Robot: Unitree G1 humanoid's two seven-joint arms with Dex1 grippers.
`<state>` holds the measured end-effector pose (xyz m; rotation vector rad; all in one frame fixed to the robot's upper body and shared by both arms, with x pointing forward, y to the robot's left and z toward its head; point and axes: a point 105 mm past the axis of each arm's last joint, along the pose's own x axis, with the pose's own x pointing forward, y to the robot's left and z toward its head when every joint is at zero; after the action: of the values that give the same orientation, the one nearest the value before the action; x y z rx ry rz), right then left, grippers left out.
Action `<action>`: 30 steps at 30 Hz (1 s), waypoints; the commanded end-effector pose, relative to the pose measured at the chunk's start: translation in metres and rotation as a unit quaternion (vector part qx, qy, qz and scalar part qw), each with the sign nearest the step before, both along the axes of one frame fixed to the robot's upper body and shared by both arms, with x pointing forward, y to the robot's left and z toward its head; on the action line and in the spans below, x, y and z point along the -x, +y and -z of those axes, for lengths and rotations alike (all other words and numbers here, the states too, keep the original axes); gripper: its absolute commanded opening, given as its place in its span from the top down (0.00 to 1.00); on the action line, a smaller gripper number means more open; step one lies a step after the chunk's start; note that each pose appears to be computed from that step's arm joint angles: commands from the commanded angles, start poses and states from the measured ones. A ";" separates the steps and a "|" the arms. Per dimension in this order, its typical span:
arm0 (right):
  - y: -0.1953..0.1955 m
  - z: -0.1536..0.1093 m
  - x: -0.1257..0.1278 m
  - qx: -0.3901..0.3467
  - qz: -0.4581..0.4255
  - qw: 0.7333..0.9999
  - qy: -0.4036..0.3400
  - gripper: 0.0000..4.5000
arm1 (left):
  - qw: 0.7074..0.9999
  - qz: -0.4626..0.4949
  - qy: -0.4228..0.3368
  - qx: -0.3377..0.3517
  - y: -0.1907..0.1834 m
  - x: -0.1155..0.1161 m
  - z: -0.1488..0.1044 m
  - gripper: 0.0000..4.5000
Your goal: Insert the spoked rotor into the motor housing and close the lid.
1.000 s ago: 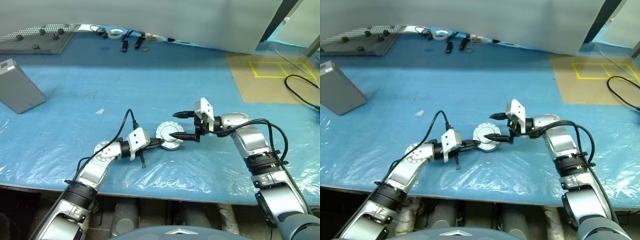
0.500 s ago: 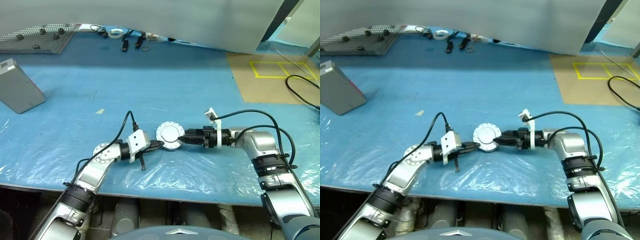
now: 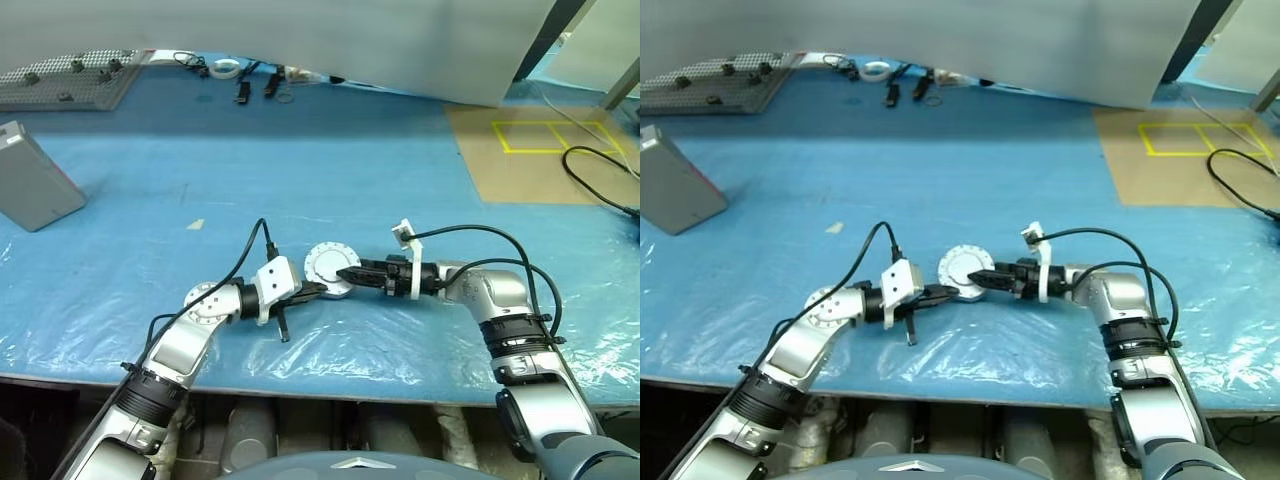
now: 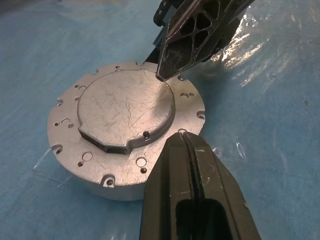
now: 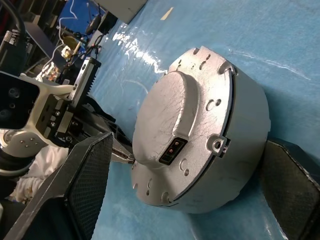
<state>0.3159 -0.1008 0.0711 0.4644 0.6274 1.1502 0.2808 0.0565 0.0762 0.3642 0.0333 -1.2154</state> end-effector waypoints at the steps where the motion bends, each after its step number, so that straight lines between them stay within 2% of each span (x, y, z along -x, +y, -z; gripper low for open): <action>1: 0.006 -0.008 0.004 -0.016 -0.020 1.000 -0.003 0.00 | 1.000 0.002 -0.002 -0.009 0.001 0.002 0.000 1.00; 3: 0.001 -0.007 0.002 -0.013 -0.012 1.000 0.000 0.00 | 1.000 0.001 -0.001 -0.009 0.002 0.002 0.001 1.00; 5: -0.005 -0.007 0.000 -0.016 -0.002 1.000 0.003 0.09 | 1.000 0.000 0.000 -0.009 0.003 0.002 0.002 1.00; 8: -0.007 -0.007 0.000 -0.025 0.000 1.000 0.005 0.27 | 1.000 -0.002 0.002 -0.008 0.005 0.001 0.005 1.00; 11: -0.003 -0.009 0.004 -0.032 -0.010 0.999 0.004 0.48 | 1.000 -0.004 0.004 -0.002 0.006 0.001 0.006 1.00; 15: 0.000 -0.013 0.005 -0.044 -0.012 0.999 0.006 0.68 | 1.000 -0.004 0.005 -0.002 0.007 0.000 0.010 1.00; 16: 0.000 -0.013 0.006 -0.046 -0.014 0.999 0.006 0.75 | 1.000 -0.004 0.005 -0.002 0.007 0.001 0.011 1.00; 25: 0.001 -0.011 0.008 -0.046 -0.010 0.999 0.003 0.76 | 1.000 -0.004 0.005 0.001 0.007 0.000 0.008 1.00; 30: -0.001 -0.007 0.001 -0.040 0.018 0.999 0.008 0.76 | 1.000 -0.004 0.008 0.030 0.011 0.002 -0.006 1.00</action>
<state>0.3147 -0.1051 0.0758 0.5458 0.5977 1.1360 0.2792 0.0656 0.0684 0.3182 0.0600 -1.2133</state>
